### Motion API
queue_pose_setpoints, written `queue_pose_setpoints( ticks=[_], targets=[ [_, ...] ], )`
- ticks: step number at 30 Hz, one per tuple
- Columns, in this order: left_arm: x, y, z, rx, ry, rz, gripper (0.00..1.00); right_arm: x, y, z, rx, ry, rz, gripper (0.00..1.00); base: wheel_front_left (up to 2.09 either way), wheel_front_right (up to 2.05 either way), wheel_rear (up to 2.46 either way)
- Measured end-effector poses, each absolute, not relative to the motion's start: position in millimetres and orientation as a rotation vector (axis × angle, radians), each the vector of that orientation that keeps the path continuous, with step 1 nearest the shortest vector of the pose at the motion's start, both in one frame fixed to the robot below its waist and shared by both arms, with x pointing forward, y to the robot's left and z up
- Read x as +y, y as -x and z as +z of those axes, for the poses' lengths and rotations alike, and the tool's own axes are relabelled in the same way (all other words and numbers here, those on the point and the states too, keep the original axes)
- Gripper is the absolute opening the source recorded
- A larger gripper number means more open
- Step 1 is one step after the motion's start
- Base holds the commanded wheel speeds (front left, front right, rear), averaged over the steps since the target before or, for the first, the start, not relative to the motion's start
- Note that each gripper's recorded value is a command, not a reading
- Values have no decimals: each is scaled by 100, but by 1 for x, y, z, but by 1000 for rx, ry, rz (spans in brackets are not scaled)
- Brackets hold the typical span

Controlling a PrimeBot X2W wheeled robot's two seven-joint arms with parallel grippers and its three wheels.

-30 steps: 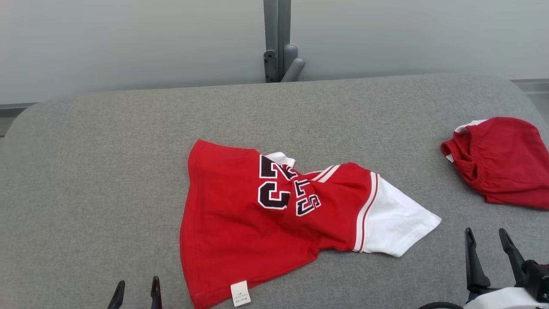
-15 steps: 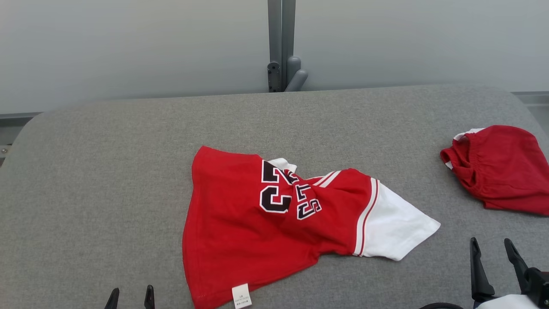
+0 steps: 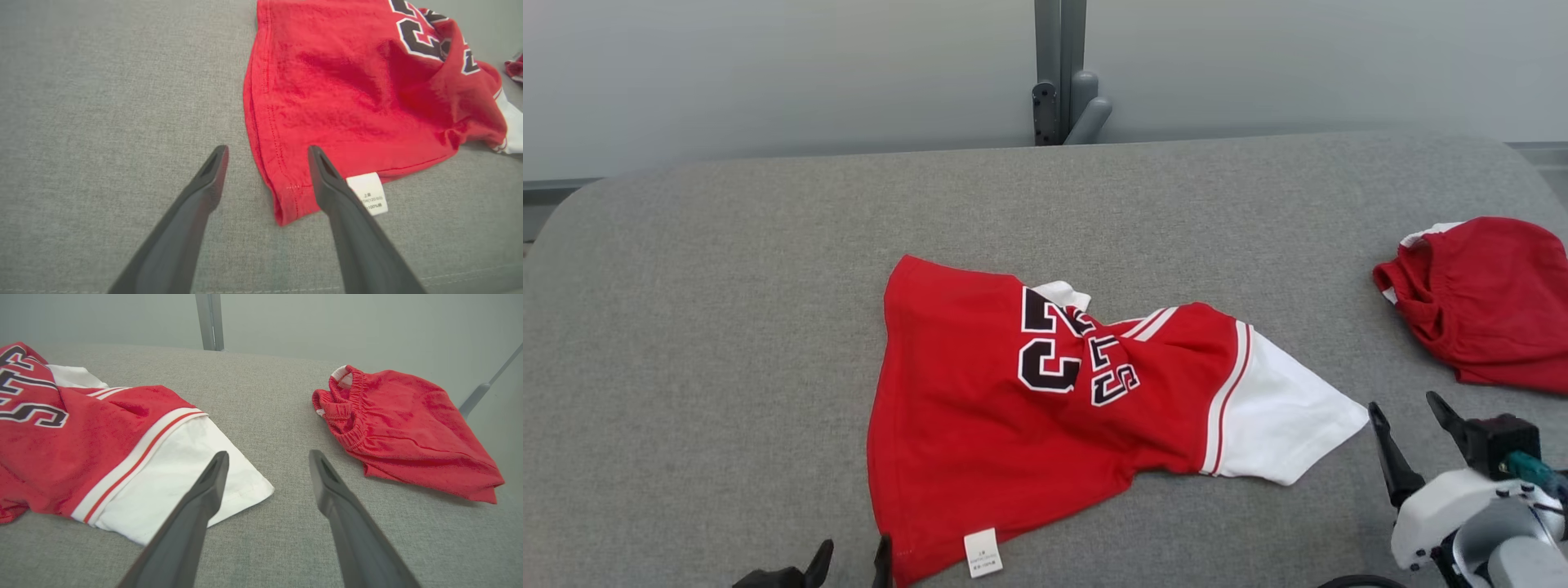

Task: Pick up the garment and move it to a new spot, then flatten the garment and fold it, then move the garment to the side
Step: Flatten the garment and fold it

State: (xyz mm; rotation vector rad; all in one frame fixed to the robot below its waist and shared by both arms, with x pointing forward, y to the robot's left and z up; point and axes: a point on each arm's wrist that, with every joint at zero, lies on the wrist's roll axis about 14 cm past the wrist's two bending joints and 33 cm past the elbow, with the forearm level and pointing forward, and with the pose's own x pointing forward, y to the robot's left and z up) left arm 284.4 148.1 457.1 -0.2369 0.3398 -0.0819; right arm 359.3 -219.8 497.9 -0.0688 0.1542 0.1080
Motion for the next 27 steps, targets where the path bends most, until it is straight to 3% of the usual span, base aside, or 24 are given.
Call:
queue_pose_setpoints(
  ticks=[14, 27],
  targets=[
    [132, -296, 426, 552, 271, -74, 100, -208, -390, 433, 505, 195, 265, 100, 0, 0, 0],
    [123, -292, 412, 623, 294, -92, 100, -204, -397, 415, 553, 185, 291, 100, 0, 0, 0]
  ],
)
